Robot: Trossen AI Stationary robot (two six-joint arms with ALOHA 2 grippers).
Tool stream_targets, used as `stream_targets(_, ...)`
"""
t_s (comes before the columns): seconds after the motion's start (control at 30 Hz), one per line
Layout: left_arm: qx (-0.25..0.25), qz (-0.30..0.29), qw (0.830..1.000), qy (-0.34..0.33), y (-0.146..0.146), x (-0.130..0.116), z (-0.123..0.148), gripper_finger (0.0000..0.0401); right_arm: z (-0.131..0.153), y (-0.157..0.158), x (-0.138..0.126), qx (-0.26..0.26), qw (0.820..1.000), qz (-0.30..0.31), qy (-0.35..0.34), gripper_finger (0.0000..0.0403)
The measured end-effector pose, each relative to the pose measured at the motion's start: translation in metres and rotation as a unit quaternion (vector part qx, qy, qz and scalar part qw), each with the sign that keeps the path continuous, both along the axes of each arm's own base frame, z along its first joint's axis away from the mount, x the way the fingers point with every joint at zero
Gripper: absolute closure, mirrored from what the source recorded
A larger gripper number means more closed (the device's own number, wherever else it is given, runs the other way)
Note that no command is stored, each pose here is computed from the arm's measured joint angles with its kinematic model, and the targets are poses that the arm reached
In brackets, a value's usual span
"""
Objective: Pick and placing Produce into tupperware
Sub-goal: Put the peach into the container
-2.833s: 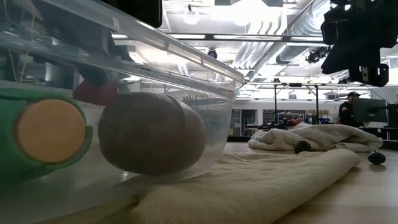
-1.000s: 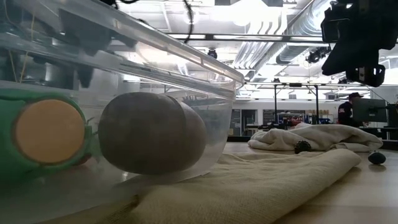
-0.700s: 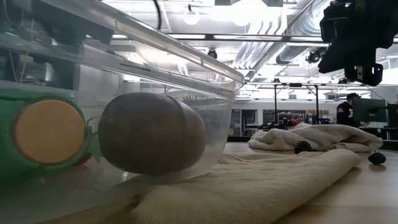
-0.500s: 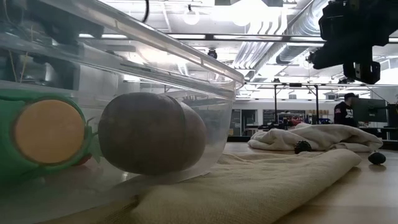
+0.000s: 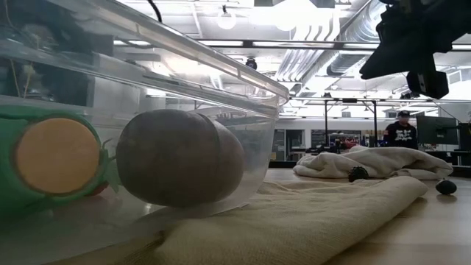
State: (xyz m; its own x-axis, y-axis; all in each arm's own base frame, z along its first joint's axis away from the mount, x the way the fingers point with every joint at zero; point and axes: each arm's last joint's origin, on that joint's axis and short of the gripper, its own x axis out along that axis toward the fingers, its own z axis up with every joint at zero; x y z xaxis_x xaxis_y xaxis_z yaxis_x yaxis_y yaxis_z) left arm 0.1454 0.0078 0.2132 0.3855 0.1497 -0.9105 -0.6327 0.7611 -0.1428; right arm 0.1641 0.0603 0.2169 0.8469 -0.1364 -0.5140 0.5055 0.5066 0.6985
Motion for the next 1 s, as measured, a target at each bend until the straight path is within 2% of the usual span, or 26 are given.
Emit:
stream_targets(0.17, 0.0, -0.015, 1.0, -0.013, 0.013, 0.002, -0.008, 0.0229, 0.001, 0.0, 0.0, -0.001, 1.0, -0.006, -0.006, 0.0382)
stream_targets(0.37, -0.043, -0.016, 0.998, -0.044, 0.027, 0.003, -0.014, 0.0229, 0.002, -0.001, 0.001, -0.005, 1.0, -0.016, -0.012, 0.0382)
stream_targets(0.57, -0.023, -0.007, 0.995, -0.098, 0.036, 0.009, -0.019, 0.0229, 0.003, -0.001, 0.001, -0.009, 0.999, -0.025, -0.02, 0.0382)
stream_targets(1.0, 0.044, -0.051, 0.995, -0.076, 0.036, 0.002, -0.05, 0.0229, 0.003, -0.001, 0.001, -0.008, 0.999, -0.026, -0.021, 0.0382)
